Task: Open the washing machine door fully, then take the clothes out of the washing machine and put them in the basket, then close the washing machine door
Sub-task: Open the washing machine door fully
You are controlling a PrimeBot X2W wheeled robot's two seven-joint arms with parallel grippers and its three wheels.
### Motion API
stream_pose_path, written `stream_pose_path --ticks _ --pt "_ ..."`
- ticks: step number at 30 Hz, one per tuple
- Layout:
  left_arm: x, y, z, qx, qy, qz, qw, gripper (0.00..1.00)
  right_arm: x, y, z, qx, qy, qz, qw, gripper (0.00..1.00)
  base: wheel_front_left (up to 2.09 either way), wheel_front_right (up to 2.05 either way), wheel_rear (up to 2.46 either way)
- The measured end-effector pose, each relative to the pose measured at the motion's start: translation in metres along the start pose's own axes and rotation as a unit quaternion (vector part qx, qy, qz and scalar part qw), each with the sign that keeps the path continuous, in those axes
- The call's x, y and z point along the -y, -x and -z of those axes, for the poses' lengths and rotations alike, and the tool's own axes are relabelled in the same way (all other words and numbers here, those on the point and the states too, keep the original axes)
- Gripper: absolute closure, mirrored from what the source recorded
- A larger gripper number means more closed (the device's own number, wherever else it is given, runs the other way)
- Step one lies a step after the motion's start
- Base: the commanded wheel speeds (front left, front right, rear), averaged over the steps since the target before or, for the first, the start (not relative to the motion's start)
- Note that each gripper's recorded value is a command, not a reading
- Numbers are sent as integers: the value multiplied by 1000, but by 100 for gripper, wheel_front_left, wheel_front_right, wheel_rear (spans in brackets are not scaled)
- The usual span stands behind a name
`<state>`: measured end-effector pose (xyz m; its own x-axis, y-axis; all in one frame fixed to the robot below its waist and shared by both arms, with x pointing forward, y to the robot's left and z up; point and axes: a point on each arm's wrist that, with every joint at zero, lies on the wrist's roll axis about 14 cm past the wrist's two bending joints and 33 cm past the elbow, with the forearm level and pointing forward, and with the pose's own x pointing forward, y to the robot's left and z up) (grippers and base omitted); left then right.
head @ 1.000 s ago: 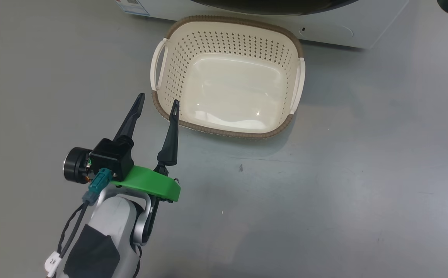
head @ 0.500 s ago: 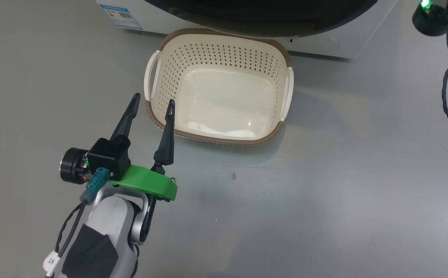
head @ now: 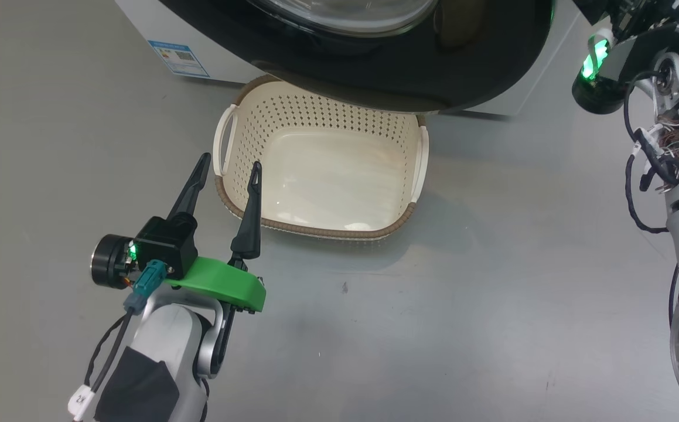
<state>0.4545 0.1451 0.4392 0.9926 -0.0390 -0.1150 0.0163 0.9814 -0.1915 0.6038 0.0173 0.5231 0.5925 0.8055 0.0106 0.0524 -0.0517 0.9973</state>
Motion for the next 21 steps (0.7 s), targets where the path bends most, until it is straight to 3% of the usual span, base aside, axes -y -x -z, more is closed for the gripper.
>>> stream_pose_path --ticks 21 --pt "13 28 -8 5 -3 13 1000 0 2 25 68 -68 -8 7 998 100 0 0 0"
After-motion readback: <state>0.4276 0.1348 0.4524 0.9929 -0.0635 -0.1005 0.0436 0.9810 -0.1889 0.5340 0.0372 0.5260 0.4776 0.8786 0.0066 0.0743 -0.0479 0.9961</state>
